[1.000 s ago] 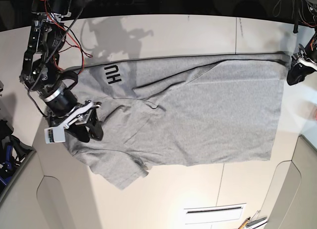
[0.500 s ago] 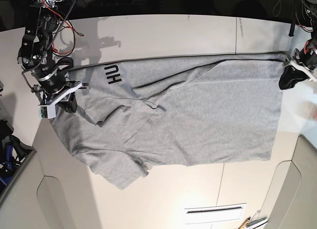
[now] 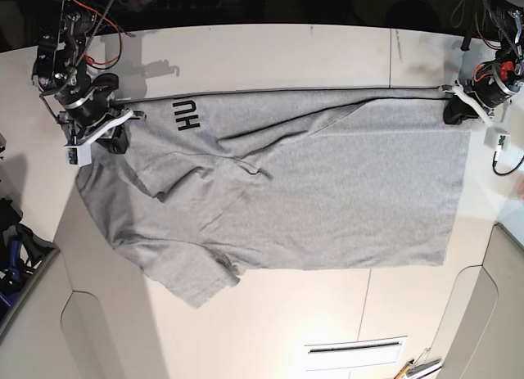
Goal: Fold the T-shirt properly
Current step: 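Pull the folded shirt edge toward the robot with both grippers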
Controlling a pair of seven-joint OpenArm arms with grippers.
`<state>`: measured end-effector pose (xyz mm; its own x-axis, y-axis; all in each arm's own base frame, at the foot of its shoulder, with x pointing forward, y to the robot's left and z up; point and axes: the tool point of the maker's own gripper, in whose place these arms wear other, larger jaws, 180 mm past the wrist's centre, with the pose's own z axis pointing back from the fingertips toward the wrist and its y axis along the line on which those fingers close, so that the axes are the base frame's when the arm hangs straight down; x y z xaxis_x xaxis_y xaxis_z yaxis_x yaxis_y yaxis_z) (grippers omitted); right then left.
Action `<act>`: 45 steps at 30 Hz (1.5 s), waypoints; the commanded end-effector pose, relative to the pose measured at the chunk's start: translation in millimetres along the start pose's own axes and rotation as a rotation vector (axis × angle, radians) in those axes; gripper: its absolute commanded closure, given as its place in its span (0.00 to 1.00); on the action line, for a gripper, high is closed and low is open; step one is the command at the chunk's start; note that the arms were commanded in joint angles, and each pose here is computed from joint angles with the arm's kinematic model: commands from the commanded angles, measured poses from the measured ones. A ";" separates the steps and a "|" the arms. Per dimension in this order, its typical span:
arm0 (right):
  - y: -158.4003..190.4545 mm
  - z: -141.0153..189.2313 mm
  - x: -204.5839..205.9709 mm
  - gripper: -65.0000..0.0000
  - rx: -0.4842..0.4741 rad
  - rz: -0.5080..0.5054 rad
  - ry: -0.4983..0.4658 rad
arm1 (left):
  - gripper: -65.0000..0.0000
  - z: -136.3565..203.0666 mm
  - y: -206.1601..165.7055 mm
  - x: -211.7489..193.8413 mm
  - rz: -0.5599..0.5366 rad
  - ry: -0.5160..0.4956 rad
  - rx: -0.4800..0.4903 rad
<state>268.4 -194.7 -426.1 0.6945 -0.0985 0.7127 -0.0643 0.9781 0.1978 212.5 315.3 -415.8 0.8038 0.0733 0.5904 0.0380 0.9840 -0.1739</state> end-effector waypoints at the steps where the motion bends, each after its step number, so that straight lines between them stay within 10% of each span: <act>1: -6.1 6.4 -4.7 1.00 -0.023 0.028 0.029 | 1.00 6.4 8.2 -14.3 -0.017 0.072 0.025; 21: -30.7 79.7 -52.3 1.00 -0.102 0.114 0.153 | 1.00 44.0 -13.6 -107.4 0.102 0.268 -0.096; 30: -14.1 76.7 -9.5 0.95 -0.009 -0.010 0.003 | 0.93 60.0 -9.8 -48.4 0.245 0.032 -0.168; 34: -5.0 78.2 34.7 0.70 -0.008 0.068 -0.101 | 0.63 76.2 -4.4 -13.6 0.238 -0.074 -0.169; 45: -49.1 65.0 130.6 0.56 -0.198 0.297 -0.227 | 0.62 86.6 -6.5 7.6 0.190 -0.130 -0.162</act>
<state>309.9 -262.4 -313.0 0.5268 0.1623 0.8343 -0.0920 0.9867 -0.1338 161.4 320.7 -352.7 0.7409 0.2981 0.6019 -0.0261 0.9082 -0.4176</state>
